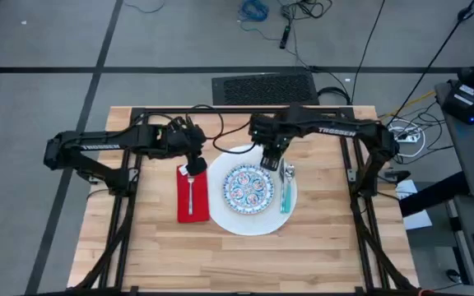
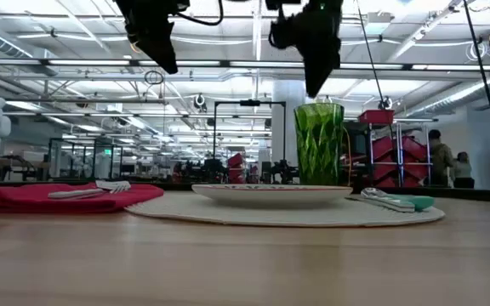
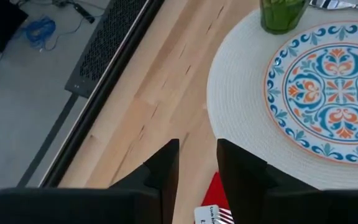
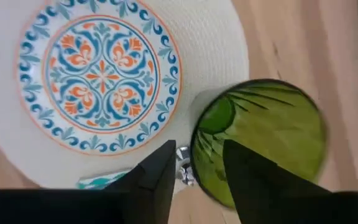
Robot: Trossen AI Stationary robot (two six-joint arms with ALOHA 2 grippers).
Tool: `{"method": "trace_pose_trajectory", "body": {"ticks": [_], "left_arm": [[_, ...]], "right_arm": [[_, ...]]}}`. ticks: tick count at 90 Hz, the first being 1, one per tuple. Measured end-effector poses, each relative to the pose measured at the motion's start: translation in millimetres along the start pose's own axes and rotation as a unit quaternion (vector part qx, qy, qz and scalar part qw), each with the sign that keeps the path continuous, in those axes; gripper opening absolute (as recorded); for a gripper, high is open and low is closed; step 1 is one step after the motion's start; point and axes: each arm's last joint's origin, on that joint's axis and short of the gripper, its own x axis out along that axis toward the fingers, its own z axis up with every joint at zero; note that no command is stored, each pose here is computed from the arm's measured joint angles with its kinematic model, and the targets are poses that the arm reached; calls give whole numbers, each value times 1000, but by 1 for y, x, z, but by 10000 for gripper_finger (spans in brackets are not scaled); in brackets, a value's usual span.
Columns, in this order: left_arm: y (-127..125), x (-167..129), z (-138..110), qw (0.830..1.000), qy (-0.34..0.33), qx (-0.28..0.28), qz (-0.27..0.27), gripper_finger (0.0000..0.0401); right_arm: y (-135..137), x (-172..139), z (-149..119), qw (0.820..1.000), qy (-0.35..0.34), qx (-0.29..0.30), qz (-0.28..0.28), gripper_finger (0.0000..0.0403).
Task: Set table place
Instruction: Return to Home Position
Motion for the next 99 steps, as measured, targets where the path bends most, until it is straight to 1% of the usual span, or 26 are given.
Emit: {"method": "trace_pose_trajectory", "body": {"ticks": [8,11,14,16,21,27,33,38,43,54,60,65,69,73,77,81,84,87,94,99], "left_arm": [[1,0,0,1000,-2,-2,10,95],[1,0,0,1000,-3,-17,11,95],[0,0,1,999,-4,-43,10,95],[0,0,1,999,-4,-50,5,95],[-3,0,4,999,-16,-48,-21,95],[-9,-3,9,997,-44,-35,-59,95],[-15,-9,14,993,-77,-21,-88,95],[-19,-16,16,989,-105,-6,-104,95],[-21,-27,17,984,-137,-7,-117,95],[-21,-50,13,970,-196,-16,-145,95],[-19,-60,6,960,-229,-27,-161,95],[-17,-67,-2,944,-273,-48,-180,95],[-15,-70,-9,927,-313,-66,-195,95],[-14,-71,-18,910,-349,-81,-210,95],[-13,-69,-29,895,-374,-96,-222,95],[-12,-65,-41,886,-386,-110,-231,95],[-12,-61,-49,882,-388,-122,-239,95],[-12,-57,-56,879,-387,-132,-244,95],[-12,-48,-70,882,-368,-154,-253,95],[-13,-42,-77,891,-343,-159,-253,95]], "right_arm": [[1,-28,-4,999,-33,10,3,112],[2,-38,-6,999,-51,15,7,108],[3,-48,-10,997,-76,16,13,102],[4,-54,-12,995,-92,14,17,97],[8,-69,-17,990,-137,2,31,80],[15,-86,-26,981,-188,-29,47,49],[20,-99,-36,967,-244,-45,61,15],[25,-106,-47,955,-283,-57,74,8],[28,-107,-60,943,-314,-65,86,9],[33,-96,-92,911,-388,-70,120,2],[34,-84,-112,888,-430,-70,144,2],[36,-71,-127,864,-471,-67,167,2],[36,-60,-139,842,-502,-61,188,1],[36,-52,-149,814,-539,-55,209,1],[36,-44,-158,787,-572,-52,225,1],[35,-34,-166,771,-590,-52,233,1],[34,-27,-172,765,-597,-54,234,1],[32,-19,-176,765,-600,-60,227,1],[29,0,-185,779,-587,-83,202,1],[29,10,-188,787,-577,-90,196,1]]}}
